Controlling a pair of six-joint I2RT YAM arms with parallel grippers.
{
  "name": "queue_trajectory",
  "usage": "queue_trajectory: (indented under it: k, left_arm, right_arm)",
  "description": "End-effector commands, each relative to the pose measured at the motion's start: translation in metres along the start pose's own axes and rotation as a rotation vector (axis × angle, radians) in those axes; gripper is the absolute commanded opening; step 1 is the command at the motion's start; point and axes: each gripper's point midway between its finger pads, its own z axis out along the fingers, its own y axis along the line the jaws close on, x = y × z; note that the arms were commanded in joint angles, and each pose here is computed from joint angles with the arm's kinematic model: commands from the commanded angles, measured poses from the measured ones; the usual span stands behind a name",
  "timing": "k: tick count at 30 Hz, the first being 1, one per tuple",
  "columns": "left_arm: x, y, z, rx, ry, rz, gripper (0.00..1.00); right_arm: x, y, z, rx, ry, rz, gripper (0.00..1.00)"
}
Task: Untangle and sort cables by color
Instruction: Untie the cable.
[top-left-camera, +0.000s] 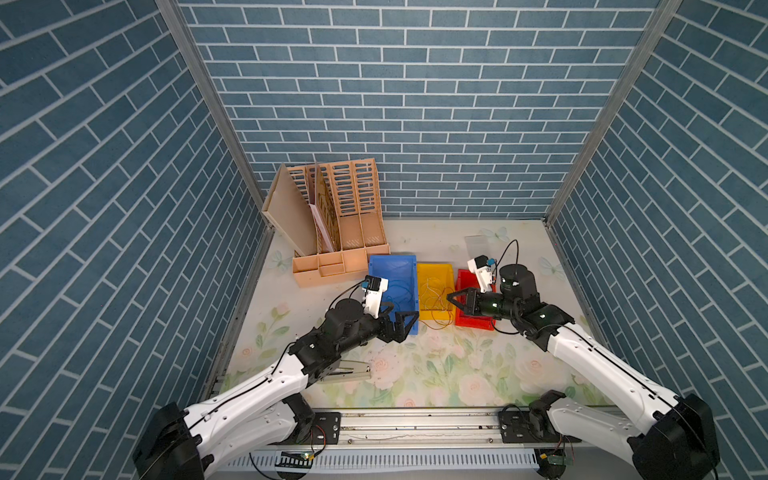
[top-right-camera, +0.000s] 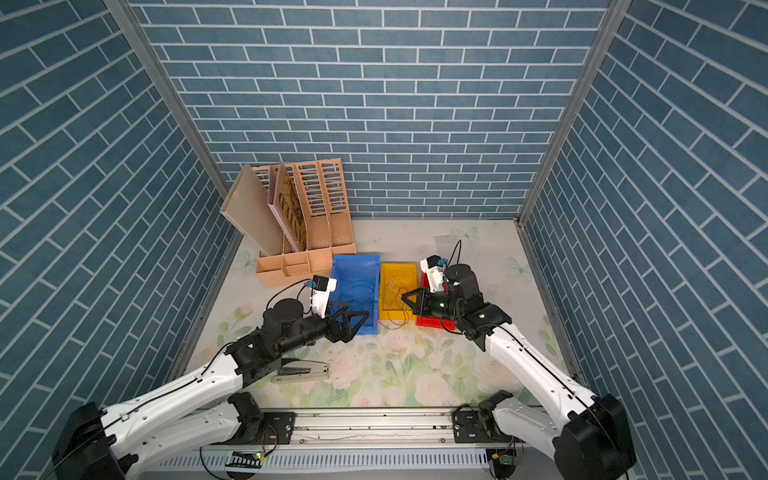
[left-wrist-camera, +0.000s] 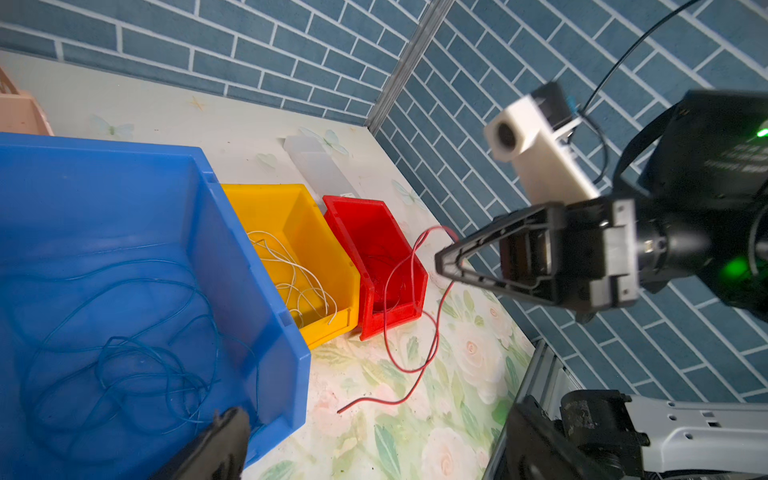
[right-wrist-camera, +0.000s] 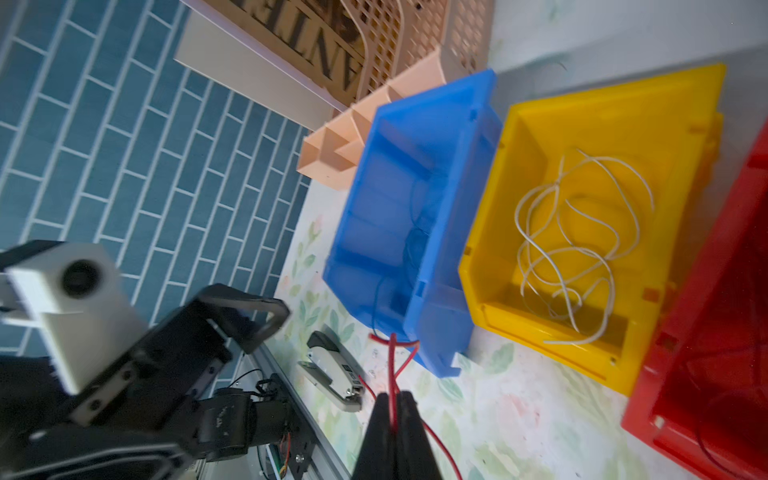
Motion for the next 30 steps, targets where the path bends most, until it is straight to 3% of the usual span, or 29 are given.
queue_trajectory:
  k: [1,10,15,19,23,30]
  left_arm:
    - [-0.022,-0.022,0.006,0.083,-0.04,0.044,1.0]
    - [-0.038,-0.033,0.017,0.118,-0.066,0.063,0.98]
    - [-0.039,-0.034,0.023,0.119,-0.059,0.057,0.92]
    - [-0.039,-0.035,0.028,0.13,-0.046,0.054,0.75]
    - [-0.039,-0.037,0.034,0.138,-0.035,0.048,0.42]
    - [-0.04,-0.041,0.037,0.157,-0.028,0.044,0.02]
  right_arm:
    - [-0.02,0.042,-0.011,-0.132,-0.036,-0.108,0.0]
    - [-0.034,0.074,-0.023,-0.235,-0.066,-0.142,0.0]
    - [-0.03,0.078,-0.025,-0.263,-0.056,-0.145,0.0]
    - [-0.029,0.08,-0.028,-0.275,-0.064,-0.146,0.0]
    - [-0.028,0.08,-0.026,-0.291,-0.06,-0.137,0.0]
    - [-0.025,0.074,-0.023,-0.272,-0.052,-0.132,0.0]
